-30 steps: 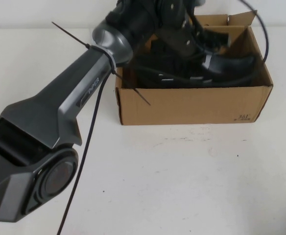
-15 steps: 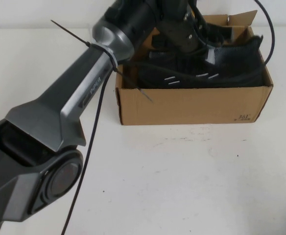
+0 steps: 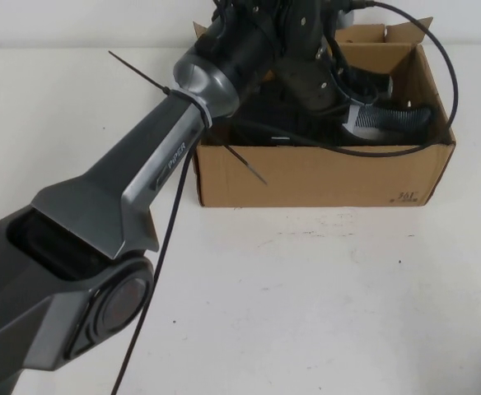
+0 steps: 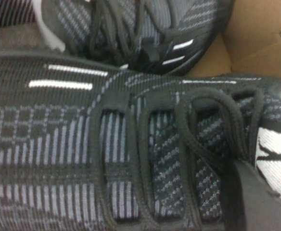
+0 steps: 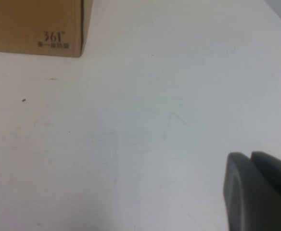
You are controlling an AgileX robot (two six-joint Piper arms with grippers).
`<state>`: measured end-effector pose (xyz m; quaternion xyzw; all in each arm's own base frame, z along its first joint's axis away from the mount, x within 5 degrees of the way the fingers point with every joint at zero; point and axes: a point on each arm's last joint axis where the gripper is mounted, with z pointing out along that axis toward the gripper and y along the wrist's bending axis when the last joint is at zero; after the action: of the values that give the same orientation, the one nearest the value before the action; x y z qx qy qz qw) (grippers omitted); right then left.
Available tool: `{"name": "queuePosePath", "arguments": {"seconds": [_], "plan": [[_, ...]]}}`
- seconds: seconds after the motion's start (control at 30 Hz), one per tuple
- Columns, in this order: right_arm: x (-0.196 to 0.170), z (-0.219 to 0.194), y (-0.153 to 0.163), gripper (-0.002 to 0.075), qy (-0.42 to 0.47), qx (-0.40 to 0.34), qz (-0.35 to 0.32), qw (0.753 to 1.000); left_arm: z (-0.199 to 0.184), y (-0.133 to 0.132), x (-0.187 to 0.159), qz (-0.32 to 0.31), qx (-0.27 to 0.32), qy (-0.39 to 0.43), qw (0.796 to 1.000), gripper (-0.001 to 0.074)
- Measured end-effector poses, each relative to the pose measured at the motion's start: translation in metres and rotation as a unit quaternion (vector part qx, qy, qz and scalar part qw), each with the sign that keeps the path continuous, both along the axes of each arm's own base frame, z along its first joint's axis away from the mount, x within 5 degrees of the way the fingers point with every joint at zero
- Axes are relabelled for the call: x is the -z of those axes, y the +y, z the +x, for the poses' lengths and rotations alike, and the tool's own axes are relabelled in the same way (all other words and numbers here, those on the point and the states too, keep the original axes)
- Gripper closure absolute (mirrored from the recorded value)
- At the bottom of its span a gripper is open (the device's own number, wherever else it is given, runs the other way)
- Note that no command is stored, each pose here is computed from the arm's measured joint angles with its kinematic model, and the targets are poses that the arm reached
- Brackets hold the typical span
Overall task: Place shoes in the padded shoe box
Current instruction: Place the shoe in the shoe box
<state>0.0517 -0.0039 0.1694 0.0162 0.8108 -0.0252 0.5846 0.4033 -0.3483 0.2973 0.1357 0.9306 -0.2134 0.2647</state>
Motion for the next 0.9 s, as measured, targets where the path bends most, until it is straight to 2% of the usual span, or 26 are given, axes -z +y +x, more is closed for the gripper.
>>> {"name": "queuePosePath", "arguments": {"seconds": [0.17, 0.33, 0.9], "plan": [[0.0, 0.0, 0.0, 0.0735, 0.0, 0.0, 0.0, 1.0, -0.005, -0.001, -0.018, 0.012, 0.02, -0.042, 0.999, 0.0725], [0.0, 0.0, 0.0, 0.0735, 0.0, 0.0, 0.0, 1.0, -0.01, 0.008, -0.04, 0.027, 0.015, -0.07, 0.997, 0.0725], [0.0, 0.0, 0.0, 0.0735, 0.0, 0.0, 0.0, 1.0, -0.014, 0.007, -0.044, 0.054, 0.013, -0.095, 0.994, 0.0725]]}}
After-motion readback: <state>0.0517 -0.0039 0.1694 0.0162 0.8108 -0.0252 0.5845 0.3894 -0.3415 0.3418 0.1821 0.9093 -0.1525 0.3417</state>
